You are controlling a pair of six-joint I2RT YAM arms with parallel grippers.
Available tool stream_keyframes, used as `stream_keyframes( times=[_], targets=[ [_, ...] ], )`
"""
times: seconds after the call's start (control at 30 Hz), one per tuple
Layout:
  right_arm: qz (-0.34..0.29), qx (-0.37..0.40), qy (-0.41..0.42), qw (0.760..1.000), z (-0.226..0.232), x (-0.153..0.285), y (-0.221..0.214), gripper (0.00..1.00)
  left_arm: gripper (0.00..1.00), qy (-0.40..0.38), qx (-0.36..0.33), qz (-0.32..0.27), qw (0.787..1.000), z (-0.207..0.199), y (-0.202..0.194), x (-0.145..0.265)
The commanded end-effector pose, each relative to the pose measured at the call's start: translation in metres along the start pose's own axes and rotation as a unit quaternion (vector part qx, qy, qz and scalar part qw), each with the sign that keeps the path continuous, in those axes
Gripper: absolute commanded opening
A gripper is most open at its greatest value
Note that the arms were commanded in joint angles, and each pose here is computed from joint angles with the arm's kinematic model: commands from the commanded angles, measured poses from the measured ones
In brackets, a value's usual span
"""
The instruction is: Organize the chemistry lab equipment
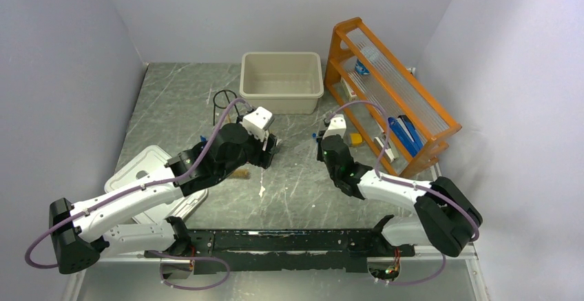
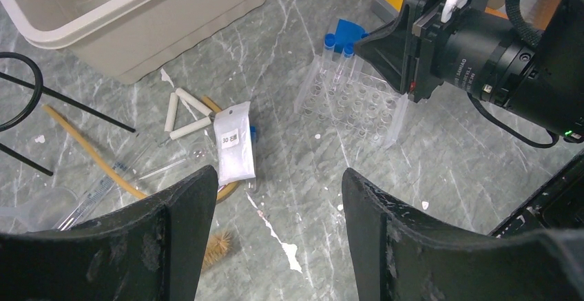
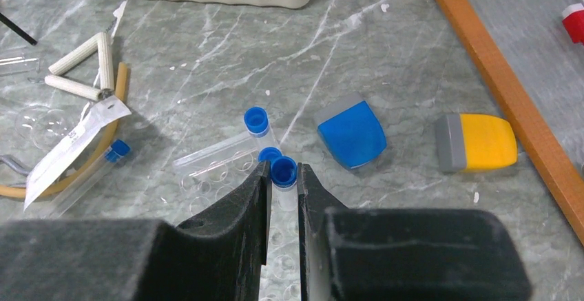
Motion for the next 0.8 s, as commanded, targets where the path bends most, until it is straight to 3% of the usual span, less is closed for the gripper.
stream_keyframes(
  times=[0.0, 0.43, 0.77],
  targets=[
    [-0.003, -0.002, -0.012, 1.0, -0.001, -0.003, -0.003, 0.19, 0.71, -0.013, 0.012, -0.021, 1.0, -0.003, 0.013, 0.004],
    [0.02, -0.009, -0.025, 0.999, 0.0, -0.009, -0.015, 0.27, 0.71, -0.011, 0.01, -0.019, 1.0, -0.003, 0.011, 0.005],
    [0.021, -0.036, -0.018, 0.999, 0.003, 0.001, 0.006, 0.56, 0.71, -0.01, 0.012, -0.015, 1.0, -0.003, 0.009, 0.003]
  ],
)
Point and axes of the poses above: each gripper's point midway between its finger pads, its own x axis back along the fingers, its own z axis along the line the jaws close on, y = z × x, the point moved 6 cm from there along x, back along the fingers, and after that the axes turned 1 degree about -x, right-handed, at the moved point
